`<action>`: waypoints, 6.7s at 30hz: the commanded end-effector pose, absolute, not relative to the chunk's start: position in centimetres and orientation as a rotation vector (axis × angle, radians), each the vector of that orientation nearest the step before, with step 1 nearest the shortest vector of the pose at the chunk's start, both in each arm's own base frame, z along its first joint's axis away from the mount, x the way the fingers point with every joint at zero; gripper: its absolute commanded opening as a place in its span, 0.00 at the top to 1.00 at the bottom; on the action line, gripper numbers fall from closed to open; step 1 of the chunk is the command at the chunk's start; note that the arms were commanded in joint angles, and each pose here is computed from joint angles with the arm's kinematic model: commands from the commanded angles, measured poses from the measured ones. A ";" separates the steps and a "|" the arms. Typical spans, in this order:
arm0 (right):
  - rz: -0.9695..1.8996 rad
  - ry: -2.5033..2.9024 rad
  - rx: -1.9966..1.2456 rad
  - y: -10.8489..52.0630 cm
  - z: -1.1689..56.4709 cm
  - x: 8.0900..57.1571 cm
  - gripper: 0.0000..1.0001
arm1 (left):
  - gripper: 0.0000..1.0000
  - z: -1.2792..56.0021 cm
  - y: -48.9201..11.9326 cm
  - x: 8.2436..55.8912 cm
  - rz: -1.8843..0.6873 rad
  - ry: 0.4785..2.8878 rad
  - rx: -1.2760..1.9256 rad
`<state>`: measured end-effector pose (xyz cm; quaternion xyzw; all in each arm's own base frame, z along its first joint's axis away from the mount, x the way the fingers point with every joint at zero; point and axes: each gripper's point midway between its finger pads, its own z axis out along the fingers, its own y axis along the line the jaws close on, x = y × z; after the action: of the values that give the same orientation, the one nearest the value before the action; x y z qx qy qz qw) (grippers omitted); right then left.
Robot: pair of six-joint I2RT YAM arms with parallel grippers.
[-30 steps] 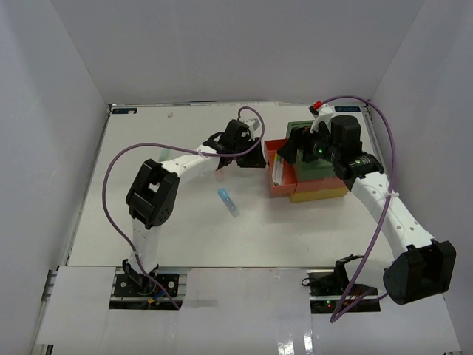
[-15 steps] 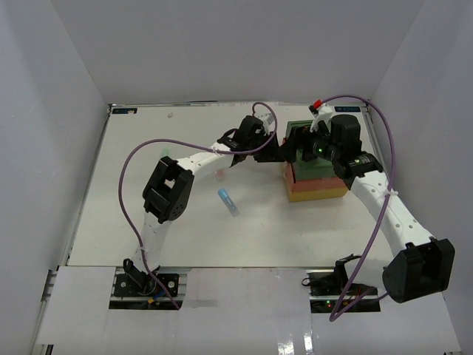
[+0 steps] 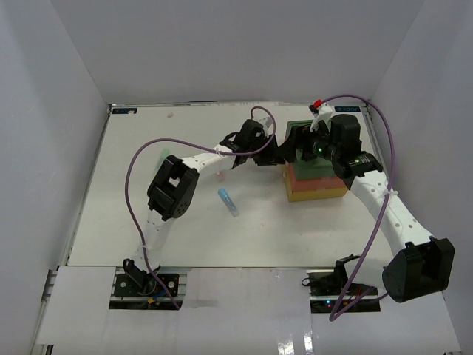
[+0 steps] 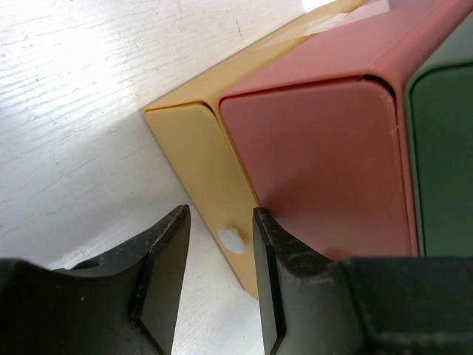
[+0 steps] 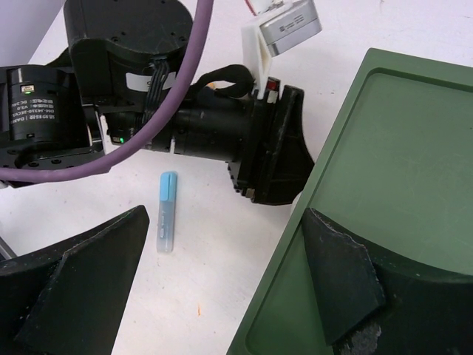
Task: Sort the stationery into containers
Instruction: Close the drawer in the storage box, then open the drawer in the storage box.
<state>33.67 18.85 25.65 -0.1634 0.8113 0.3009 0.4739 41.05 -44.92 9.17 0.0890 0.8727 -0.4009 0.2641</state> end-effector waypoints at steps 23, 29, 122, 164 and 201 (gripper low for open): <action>0.523 1.882 -0.346 15.5 30.0 33.2 0.10 | 0.28 11.1 -41.2 36.4 -1.354 2.317 0.185; 0.468 1.918 -0.323 14.5 28.9 32.8 0.10 | 0.32 11.1 -42.7 36.6 -1.489 2.266 0.144; 0.530 1.979 -0.338 15.0 25.1 31.2 0.10 | 0.55 9.8 -47.4 37.9 -1.803 1.937 0.166; 0.534 1.983 -0.328 15.0 24.7 31.3 0.10 | 0.87 9.7 -45.1 38.5 -1.774 1.955 0.096; 0.493 1.955 -0.319 14.4 25.7 31.3 0.10 | 0.24 12.1 -27.5 38.9 -0.961 2.345 -0.105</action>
<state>31.71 14.72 25.13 -0.1358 0.8206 0.2120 0.5130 37.66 -31.86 7.79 -0.0333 0.8507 -0.4753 0.2222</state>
